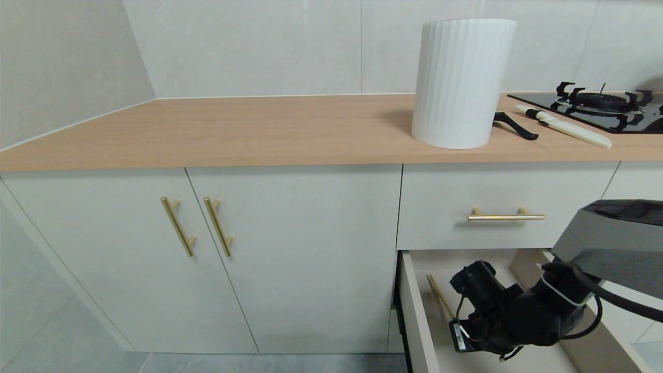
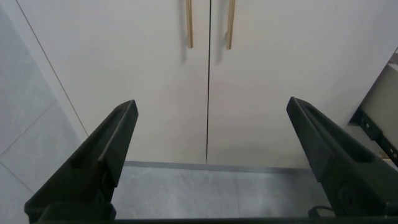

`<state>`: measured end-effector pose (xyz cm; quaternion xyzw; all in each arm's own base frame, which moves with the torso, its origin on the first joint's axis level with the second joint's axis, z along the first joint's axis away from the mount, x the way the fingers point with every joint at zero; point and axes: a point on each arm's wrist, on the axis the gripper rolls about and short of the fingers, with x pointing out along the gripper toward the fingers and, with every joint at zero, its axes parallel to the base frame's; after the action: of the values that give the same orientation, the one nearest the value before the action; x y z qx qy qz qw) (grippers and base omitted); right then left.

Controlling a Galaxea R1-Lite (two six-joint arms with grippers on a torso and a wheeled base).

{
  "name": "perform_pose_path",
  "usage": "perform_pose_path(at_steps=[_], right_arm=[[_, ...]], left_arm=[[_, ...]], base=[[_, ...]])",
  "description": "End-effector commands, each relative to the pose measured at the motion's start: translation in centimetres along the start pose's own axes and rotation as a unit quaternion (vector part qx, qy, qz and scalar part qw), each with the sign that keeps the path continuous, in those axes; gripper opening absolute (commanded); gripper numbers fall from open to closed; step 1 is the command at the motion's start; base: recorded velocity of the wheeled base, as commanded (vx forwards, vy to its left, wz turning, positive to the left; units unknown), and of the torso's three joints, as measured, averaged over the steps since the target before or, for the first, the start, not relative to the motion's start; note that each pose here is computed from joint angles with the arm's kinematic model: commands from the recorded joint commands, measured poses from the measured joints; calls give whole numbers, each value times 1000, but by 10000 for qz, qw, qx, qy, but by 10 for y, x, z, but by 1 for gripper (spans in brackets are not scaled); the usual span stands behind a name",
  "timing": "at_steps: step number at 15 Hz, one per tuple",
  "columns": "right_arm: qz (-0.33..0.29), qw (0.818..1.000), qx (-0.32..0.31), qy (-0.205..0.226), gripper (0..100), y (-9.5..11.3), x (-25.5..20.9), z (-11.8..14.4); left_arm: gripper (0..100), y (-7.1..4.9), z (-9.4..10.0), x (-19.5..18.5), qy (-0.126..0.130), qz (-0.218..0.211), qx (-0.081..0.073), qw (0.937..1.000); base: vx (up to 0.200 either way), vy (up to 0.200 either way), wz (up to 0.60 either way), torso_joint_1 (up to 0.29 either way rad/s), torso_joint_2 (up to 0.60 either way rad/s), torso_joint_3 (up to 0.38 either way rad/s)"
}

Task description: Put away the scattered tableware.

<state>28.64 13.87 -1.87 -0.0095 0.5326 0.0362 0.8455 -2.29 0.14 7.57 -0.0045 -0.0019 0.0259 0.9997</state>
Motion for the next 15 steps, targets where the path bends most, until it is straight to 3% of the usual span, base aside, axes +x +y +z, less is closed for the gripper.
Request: perform_pose_path(at_steps=[1,7,8,15], right_arm=[[-42,9999,-17,97,0,0,7,-3],[-12,10000,-5,19,0,0,7,-2],[-12,10000,-5,19,100,0,7,-2],[47,10000,3,-72,100,-1,-4,-1]], left_arm=[[100,0,0,0,3,1,-1,10000],[100,0,0,0,3,1,-1,10000],[100,0,0,0,3,1,-1,10000],[100,0,0,0,3,1,-1,10000]], base=[[0,0,0,0,0,0],[0,0,0,0,0,0],[0,0,0,0,0,0],[0,0,0,0,0,0]])
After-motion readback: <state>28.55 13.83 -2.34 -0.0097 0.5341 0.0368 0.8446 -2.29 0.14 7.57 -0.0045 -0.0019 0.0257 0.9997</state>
